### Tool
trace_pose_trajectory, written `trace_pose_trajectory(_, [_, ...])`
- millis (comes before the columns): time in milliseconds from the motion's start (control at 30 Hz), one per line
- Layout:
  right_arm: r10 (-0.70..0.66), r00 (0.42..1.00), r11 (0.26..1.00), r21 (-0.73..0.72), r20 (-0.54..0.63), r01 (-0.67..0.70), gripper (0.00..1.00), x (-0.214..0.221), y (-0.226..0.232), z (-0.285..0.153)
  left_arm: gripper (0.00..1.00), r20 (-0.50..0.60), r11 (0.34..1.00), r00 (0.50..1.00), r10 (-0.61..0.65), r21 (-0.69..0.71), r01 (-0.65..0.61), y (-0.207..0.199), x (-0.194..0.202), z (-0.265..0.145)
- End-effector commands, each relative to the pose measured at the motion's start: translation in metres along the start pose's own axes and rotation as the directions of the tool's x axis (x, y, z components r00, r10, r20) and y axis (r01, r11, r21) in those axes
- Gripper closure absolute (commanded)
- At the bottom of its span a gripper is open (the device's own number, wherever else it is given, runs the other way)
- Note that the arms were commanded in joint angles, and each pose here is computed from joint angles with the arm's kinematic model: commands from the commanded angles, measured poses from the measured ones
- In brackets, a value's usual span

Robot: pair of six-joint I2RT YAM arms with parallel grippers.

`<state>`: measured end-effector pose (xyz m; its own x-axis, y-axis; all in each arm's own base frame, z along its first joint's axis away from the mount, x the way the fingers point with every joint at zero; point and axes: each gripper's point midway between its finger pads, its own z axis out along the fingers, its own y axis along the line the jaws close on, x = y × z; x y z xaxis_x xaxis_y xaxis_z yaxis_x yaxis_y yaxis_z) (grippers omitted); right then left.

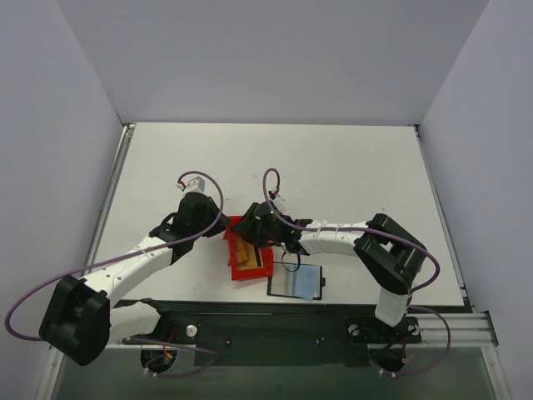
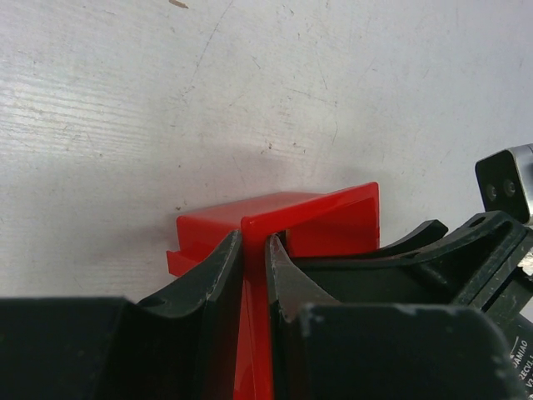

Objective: Put the credit cards into the card holder
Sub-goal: Move the storage box to the center of the board.

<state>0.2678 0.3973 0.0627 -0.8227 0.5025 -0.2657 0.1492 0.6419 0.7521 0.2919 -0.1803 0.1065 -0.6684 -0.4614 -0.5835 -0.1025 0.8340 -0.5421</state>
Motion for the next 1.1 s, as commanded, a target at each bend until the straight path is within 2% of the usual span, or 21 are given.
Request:
trace_pose_trajectory(0, [-0.031, 0.995, 0.982, 0.185, -0.092, 0.047, 0.58, 0.018, -0.056, 0.002, 1.00, 0.011, 0.999, 0.999, 0.031, -0.012, -0.031, 0.005, -0.001, 0.000])
trace_pose_trajectory(433, [-0.124, 0.976, 0.967, 0.197, -0.180, 0.159, 0.70, 0.032, -0.066, -0.008, 1.00, 0.007, 1.000, 1.000, 0.026, -0.018, -0.026, 0.008, 0.002, 0.002])
trace_pose_trajectory(633, [-0.128, 0.970, 0.973, 0.164, -0.207, 0.163, 0.86, 0.038, -0.064, -0.008, 1.00, 0.008, 1.000, 1.000, 0.019, -0.023, -0.019, 0.011, 0.003, 0.002])
trace_pose_trajectory(767, [-0.141, 0.966, 0.973, 0.147, -0.217, 0.175, 0.92, 0.039, -0.061, -0.012, 1.00, 0.012, 1.000, 1.000, 0.013, -0.023, -0.013, 0.011, 0.003, 0.003])
trace_pose_trajectory(933, [-0.163, 0.962, 0.973, 0.126, -0.220, 0.193, 0.97, 0.040, -0.061, -0.017, 1.00, 0.008, 1.000, 1.000, 0.005, -0.028, -0.005, 0.014, 0.005, 0.004])
trace_pose_trajectory(1067, [-0.217, 0.961, 0.968, 0.087, -0.172, 0.234, 1.00, 0.028, -0.048, -0.024, 1.00, 0.011, 0.999, 1.000, -0.013, -0.041, 0.013, 0.020, 0.005, 0.006])
